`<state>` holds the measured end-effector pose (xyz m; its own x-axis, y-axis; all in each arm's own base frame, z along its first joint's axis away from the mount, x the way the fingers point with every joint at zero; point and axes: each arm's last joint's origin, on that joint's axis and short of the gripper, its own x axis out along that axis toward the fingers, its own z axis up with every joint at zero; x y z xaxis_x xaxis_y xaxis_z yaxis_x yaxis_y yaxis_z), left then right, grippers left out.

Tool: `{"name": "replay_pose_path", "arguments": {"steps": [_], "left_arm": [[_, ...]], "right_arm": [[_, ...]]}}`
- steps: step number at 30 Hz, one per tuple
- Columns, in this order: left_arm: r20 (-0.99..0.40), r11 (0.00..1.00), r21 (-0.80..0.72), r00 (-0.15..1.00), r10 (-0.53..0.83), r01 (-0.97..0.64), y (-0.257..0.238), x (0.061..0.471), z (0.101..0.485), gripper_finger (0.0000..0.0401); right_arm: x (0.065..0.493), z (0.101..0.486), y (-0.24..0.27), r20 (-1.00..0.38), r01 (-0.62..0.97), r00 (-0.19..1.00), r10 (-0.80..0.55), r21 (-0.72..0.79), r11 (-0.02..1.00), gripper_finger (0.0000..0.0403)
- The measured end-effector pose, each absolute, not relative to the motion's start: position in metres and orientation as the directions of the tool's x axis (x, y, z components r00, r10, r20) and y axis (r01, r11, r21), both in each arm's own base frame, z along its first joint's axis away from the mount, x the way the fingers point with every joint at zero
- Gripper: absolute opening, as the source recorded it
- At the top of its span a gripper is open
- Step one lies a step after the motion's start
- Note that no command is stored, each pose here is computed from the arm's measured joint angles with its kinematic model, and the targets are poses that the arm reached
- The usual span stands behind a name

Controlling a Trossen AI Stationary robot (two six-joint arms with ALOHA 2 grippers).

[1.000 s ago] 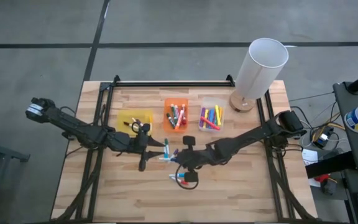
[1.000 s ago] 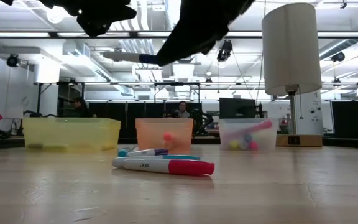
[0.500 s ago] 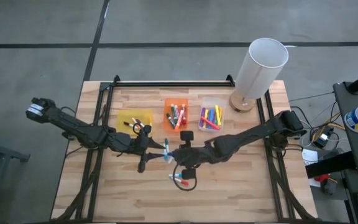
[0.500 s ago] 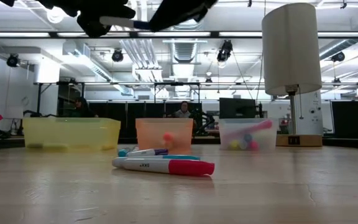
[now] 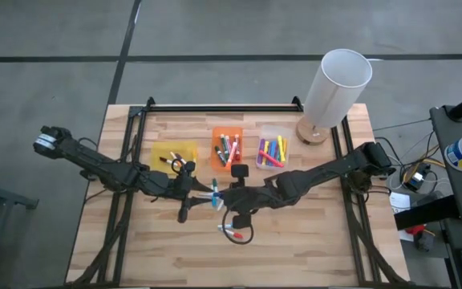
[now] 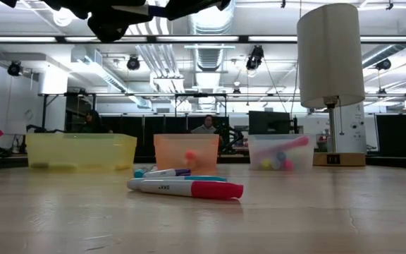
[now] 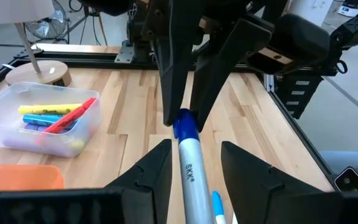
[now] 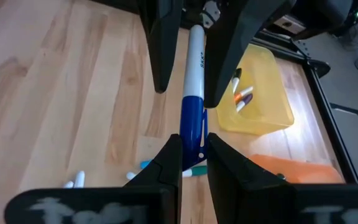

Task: Pick & Place Markers
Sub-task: Put the small blue marker into the yellow bin

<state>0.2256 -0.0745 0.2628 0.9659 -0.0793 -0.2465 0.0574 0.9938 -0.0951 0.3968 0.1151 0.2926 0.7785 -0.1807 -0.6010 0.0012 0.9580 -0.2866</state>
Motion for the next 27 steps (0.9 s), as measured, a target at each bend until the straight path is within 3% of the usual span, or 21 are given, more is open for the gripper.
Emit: {"name": "replay_pose_path", "arguments": {"steps": [7, 14, 27], "left_arm": [[-0.246, 0.995, -0.073, 0.966, -0.079, 0.063, -0.0744, 0.2256, 0.2628, 0.0119], [-0.244, 0.998, -0.052, 0.968, -0.056, 0.044, -0.0735, 0.2258, 0.2629, 0.0031], [-0.241, 1.0, -0.029, 0.97, -0.012, 0.005, -0.0725, 0.2258, 0.2629, 0.0034]], "right_arm": [[0.3973, 0.2916, 0.1153, -0.602, 0.001, 0.778, -0.181, -0.287, 0.958, 0.0042], [0.3973, 0.292, 0.1144, -0.587, 0.03, 0.778, -0.223, -0.319, 0.947, 0.0049], [0.4004, 0.2917, 0.114, -0.569, 0.037, 0.79, -0.228, -0.327, 0.944, 0.0131]]}}
